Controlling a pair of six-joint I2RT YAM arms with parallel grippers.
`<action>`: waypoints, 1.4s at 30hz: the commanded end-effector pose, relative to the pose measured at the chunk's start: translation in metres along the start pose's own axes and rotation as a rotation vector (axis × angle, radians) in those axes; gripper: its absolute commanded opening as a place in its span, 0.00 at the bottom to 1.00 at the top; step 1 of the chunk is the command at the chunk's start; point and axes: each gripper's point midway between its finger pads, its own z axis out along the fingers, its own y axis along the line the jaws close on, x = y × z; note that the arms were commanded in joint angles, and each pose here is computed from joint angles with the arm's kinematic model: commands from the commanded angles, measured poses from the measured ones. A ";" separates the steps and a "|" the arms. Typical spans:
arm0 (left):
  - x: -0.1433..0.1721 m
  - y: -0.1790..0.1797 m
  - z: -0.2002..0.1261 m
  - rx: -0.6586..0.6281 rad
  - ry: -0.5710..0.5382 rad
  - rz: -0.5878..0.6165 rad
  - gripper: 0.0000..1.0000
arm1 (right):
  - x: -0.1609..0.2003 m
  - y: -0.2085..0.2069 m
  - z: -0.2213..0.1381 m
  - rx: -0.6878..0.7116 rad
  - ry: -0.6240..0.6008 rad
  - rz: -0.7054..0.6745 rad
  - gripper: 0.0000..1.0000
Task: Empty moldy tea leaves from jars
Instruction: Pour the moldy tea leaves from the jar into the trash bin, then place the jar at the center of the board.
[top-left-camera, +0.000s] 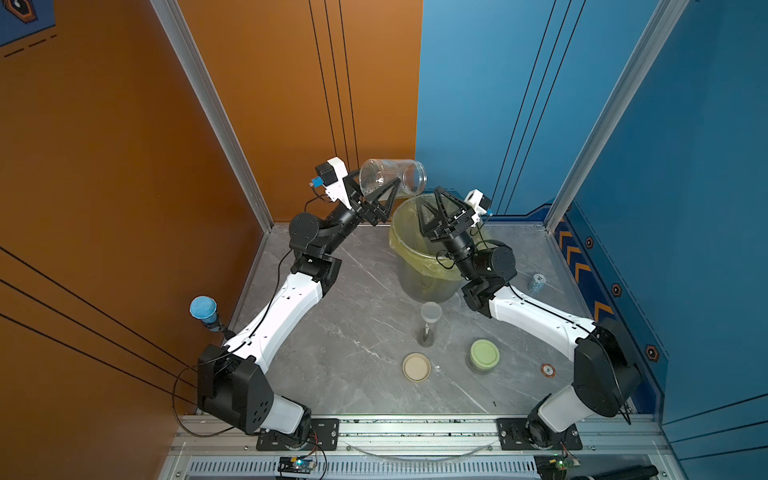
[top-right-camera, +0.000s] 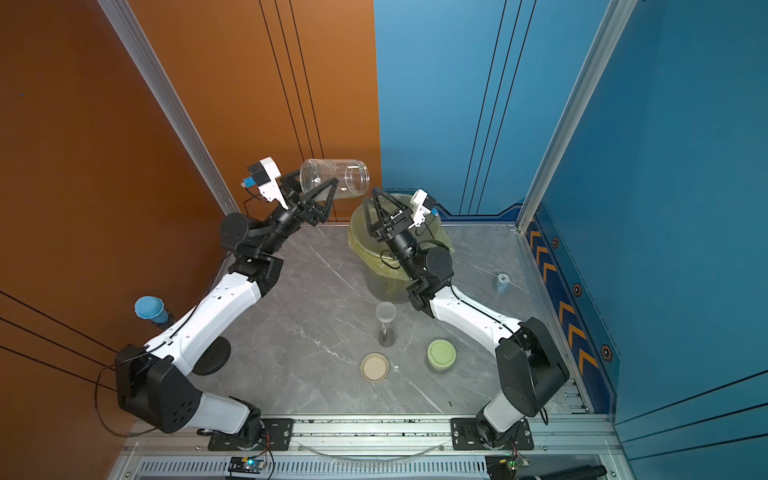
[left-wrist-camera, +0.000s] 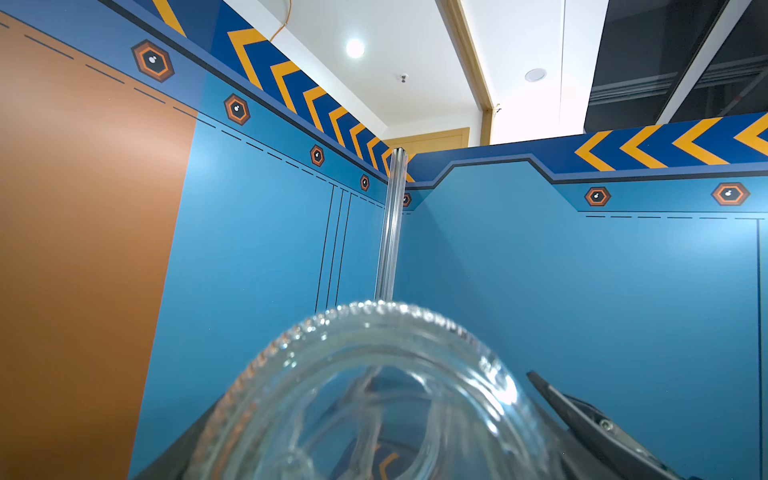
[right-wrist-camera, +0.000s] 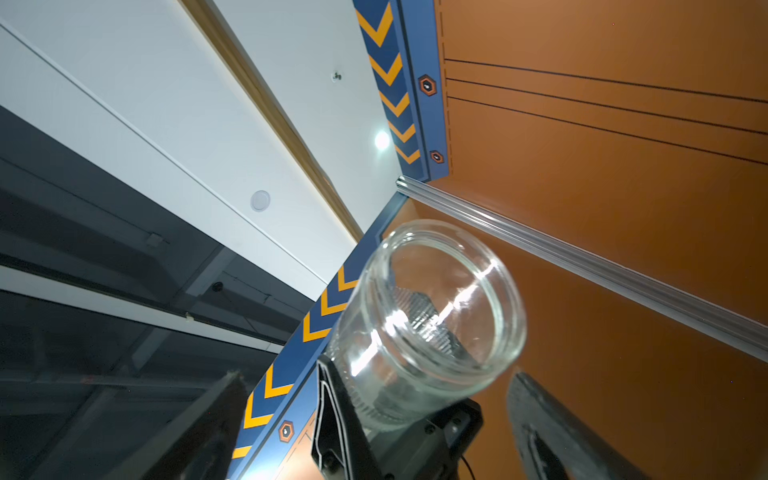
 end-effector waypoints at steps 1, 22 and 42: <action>-0.058 -0.027 -0.006 0.050 -0.185 0.052 0.30 | 0.002 0.017 0.011 -0.084 -0.023 0.020 1.00; -0.040 -0.028 -0.014 0.074 -0.185 0.012 0.30 | 0.029 0.000 0.063 -0.078 0.016 -0.029 1.00; -0.016 -0.028 -0.023 0.072 -0.146 -0.024 0.36 | 0.018 -0.003 0.082 -0.099 -0.003 -0.073 0.60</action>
